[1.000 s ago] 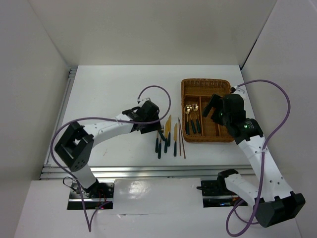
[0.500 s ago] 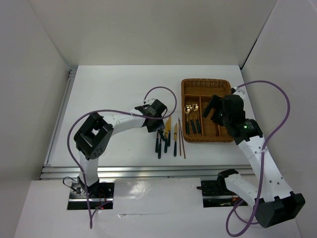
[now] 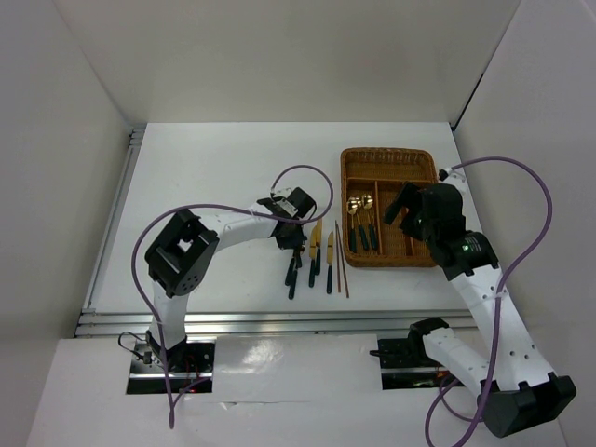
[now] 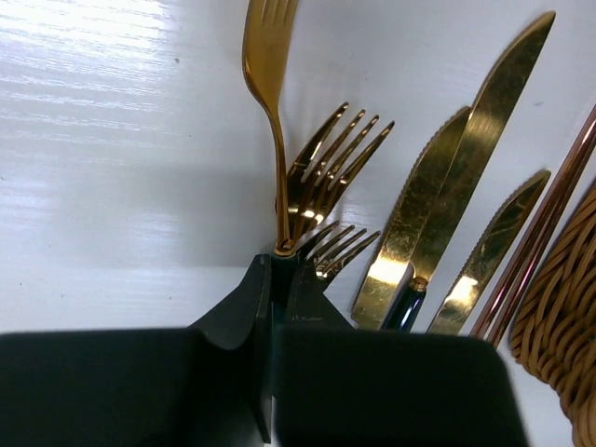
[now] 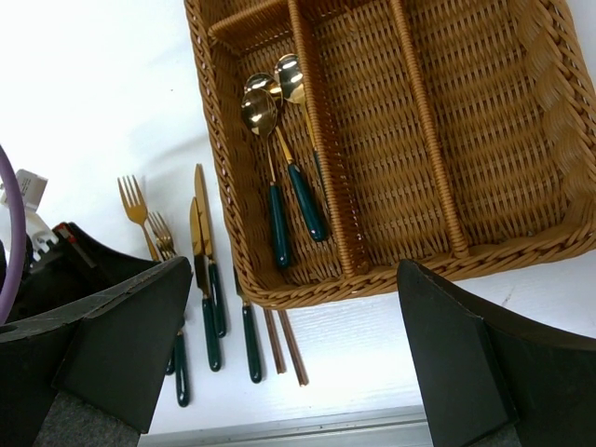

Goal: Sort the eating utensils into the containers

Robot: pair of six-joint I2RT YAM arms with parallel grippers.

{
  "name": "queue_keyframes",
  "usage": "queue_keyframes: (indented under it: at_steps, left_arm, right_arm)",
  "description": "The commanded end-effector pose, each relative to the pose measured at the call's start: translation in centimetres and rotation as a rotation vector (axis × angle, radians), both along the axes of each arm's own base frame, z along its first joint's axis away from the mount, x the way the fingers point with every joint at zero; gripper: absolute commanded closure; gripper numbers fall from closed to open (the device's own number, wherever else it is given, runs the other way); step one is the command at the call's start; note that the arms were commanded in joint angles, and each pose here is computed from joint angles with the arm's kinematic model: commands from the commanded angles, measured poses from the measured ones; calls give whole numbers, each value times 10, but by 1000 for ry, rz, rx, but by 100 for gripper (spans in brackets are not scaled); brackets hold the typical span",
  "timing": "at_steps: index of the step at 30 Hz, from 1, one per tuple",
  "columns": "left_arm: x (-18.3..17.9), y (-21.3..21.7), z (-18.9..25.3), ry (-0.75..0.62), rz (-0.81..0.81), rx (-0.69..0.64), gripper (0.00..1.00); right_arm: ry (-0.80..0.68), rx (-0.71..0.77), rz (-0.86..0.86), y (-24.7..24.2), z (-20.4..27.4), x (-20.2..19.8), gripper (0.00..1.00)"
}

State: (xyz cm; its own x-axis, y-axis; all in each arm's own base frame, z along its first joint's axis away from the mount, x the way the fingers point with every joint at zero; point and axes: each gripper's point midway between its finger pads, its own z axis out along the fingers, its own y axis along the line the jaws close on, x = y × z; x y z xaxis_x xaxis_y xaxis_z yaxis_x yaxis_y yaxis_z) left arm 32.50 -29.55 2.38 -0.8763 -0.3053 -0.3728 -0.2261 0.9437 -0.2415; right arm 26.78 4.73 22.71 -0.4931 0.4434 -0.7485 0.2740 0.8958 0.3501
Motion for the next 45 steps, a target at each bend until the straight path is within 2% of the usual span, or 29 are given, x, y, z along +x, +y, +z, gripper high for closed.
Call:
queue_keyframes:
  at_steps: [1, 8, 12, 15, 20, 22, 26, 28, 29, 31, 34, 41, 45]
  left_arm:
    - [-3, 7, -11, 24, 8, 52, 100]
    - [2, 16, 28, -52, -50, 82, 100]
    - [8, 18, 69, -127, -100, 84, 100]
    - [7, 9, 99, -171, -176, 29, 100]
    - [-2, -44, 143, -195, -326, -211, 100]
    - [-3, -73, 168, -259, -385, -311, 100]
    - [4, -124, 189, -329, -431, -435, 100]
    - [5, -145, 197, -343, -444, -507, 100]
    - [5, -155, 186, -327, -447, -521, 100]
    - [8, -176, 197, -353, -444, -603, 100]
    - [13, -198, 189, -353, -429, -670, 100]
    - [19, -239, 160, -340, -393, -753, 100]
    - [24, -256, 160, -355, -388, -800, 100]
  right_arm:
    - [-35, -2, -29, -5, 8, 1, 1]
    - [-35, -2, -29, -5, 10, 3, 1]
    - [-26, -4, -28, -4, 7, 4, 1]
    - [-26, -9, -36, -6, 9, 7, 1]
    - [8, -54, -116, -20, 2, 9, 1]
    - [7, -78, -166, -28, 1, 11, 1]
    - [5, -19, -222, -28, 6, 11, 1]
    - [-56, 7, -191, -24, 22, 8, 1]
    - [-80, 22, -182, -22, 28, 9, 1]
    - [-90, 25, -182, -22, 30, 7, 1]
    - [-106, 22, -194, -26, 42, 3, 1]
    - [-125, 35, -225, -31, 53, -4, 1]
    - [-136, 39, -225, -31, 56, -5, 1]
